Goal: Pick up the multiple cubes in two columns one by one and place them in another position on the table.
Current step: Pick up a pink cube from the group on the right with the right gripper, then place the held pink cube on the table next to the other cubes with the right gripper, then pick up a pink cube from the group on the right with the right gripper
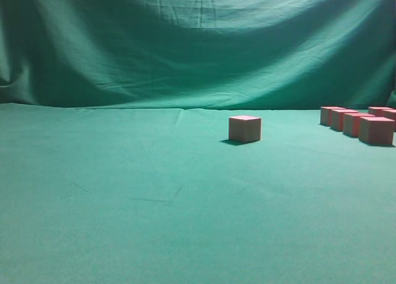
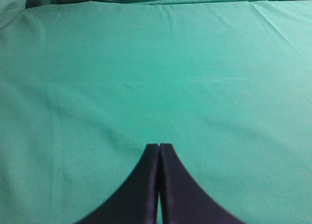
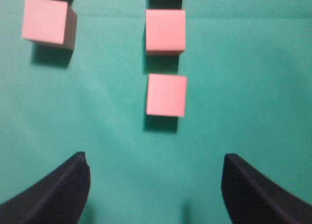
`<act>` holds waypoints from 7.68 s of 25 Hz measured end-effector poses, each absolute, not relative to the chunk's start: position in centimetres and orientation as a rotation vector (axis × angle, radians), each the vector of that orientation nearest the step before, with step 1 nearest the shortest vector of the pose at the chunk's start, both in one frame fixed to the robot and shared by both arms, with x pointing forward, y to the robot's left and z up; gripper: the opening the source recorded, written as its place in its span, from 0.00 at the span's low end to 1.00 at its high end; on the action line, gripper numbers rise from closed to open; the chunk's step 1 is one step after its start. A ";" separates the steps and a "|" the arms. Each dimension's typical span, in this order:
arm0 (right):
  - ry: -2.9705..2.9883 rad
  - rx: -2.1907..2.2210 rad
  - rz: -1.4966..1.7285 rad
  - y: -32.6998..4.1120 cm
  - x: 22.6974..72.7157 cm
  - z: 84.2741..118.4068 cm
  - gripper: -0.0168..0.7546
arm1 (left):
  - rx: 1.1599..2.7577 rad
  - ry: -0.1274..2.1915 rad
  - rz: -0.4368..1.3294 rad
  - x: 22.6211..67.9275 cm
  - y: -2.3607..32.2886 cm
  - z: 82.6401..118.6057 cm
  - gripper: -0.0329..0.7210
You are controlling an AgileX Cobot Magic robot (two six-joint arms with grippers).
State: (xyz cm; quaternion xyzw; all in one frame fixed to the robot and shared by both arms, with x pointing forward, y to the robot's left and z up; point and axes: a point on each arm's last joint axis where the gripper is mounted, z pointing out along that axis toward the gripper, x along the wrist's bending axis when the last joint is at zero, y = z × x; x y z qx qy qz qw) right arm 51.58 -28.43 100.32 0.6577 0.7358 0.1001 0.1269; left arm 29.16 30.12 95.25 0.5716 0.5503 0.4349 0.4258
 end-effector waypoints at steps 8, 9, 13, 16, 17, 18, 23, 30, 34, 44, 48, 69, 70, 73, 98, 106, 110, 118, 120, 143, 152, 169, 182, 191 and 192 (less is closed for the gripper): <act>2.183 1.917 0.208 -28.9 54.0 95.7 0.73 | 1.429 1.376 1.087 29.2 30.1 95.3 0.04; 2.177 1.922 0.209 -29.0 54.1 95.4 0.73 | 1.429 1.376 1.087 29.2 30.1 95.3 0.04; 2.168 1.938 0.212 -29.3 54.8 94.1 0.73 | 1.429 1.376 1.087 29.2 30.1 95.3 0.04; 2.160 1.940 0.233 -29.2 55.2 93.3 0.73 | 1.429 1.376 1.087 29.2 30.1 95.3 0.04; 2.159 1.941 0.238 -29.2 55.3 93.1 0.73 | 1.429 1.376 1.087 29.2 30.1 95.3 0.04; 2.158 1.940 0.240 -29.2 55.4 92.9 0.73 | 1.429 1.376 1.087 29.2 30.1 95.3 0.04; 2.147 1.937 0.261 -29.1 55.6 92.8 0.67 | 1.429 1.376 1.087 29.2 30.1 95.3 0.04; 2.149 1.940 0.257 -29.1 55.6 92.7 0.36 | 1.429 1.376 1.087 29.2 30.1 95.3 0.04; 2.152 1.990 0.245 -29.0 55.1 93.4 0.36 | 1.429 1.376 1.087 29.2 30.1 95.3 0.04; 2.367 1.587 0.517 -21.1 50.6 102.4 0.36 | 1.429 1.376 1.087 29.2 30.1 95.3 0.04; 2.469 1.407 0.584 -17.0 50.6 106.2 0.36 | 1.429 1.376 1.087 29.2 30.1 95.3 0.04; 2.830 0.457 0.457 -0.1 59.1 101.9 0.36 | 1.429 1.376 1.087 29.2 30.1 95.3 0.04; 2.833 0.440 0.451 0.1 59.3 101.6 0.36 | 1.429 1.376 1.087 29.2 30.1 95.3 0.04; 2.847 0.323 0.425 0.4 59.6 100.8 0.36 | 1.429 1.376 1.087 29.2 30.1 95.3 0.04; 2.891 0.250 0.301 -0.3 62.2 94.8 0.36 | 1.429 1.376 1.087 29.2 30.1 95.3 0.04; 2.885 0.223 0.283 -0.6 62.4 94.7 0.36 | 1.429 1.376 1.087 29.2 30.1 95.3 0.04; 2.883 0.200 0.276 -0.6 62.4 94.7 0.36 | 1.429 1.376 1.087 29.2 30.1 95.3 0.04; 2.892 0.201 0.258 -0.7 62.6 94.1 0.36 | 1.429 1.376 1.087 29.2 30.1 95.3 0.04; 2.892 0.202 0.262 -0.6 62.6 94.1 0.36 | 1.429 1.376 1.087 29.2 30.1 95.3 0.04; 2.849 0.237 0.329 -0.7 62.4 96.6 0.89 | 1.429 1.376 1.087 29.2 30.1 95.3 0.04; 2.680 0.693 0.548 -4.0 58.0 110.1 0.84 | 1.429 1.376 1.087 29.2 30.1 95.3 0.04; 2.286 1.499 0.280 -14.1 57.5 111.7 0.71 | 1.429 1.376 1.087 29.2 30.1 95.3 0.04; 2.179 1.893 0.119 -18.8 56.4 102.1 0.71 | 1.429 1.376 1.087 29.2 30.1 95.3 0.04; 2.129 2.039 0.237 -21.6 59.3 98.9 0.71 | 1.429 1.376 1.087 29.2 30.1 95.3 0.04; 2.141 2.034 0.234 -21.5 59.6 98.3 0.71 | 1.429 1.376 1.087 29.2 30.1 95.3 0.04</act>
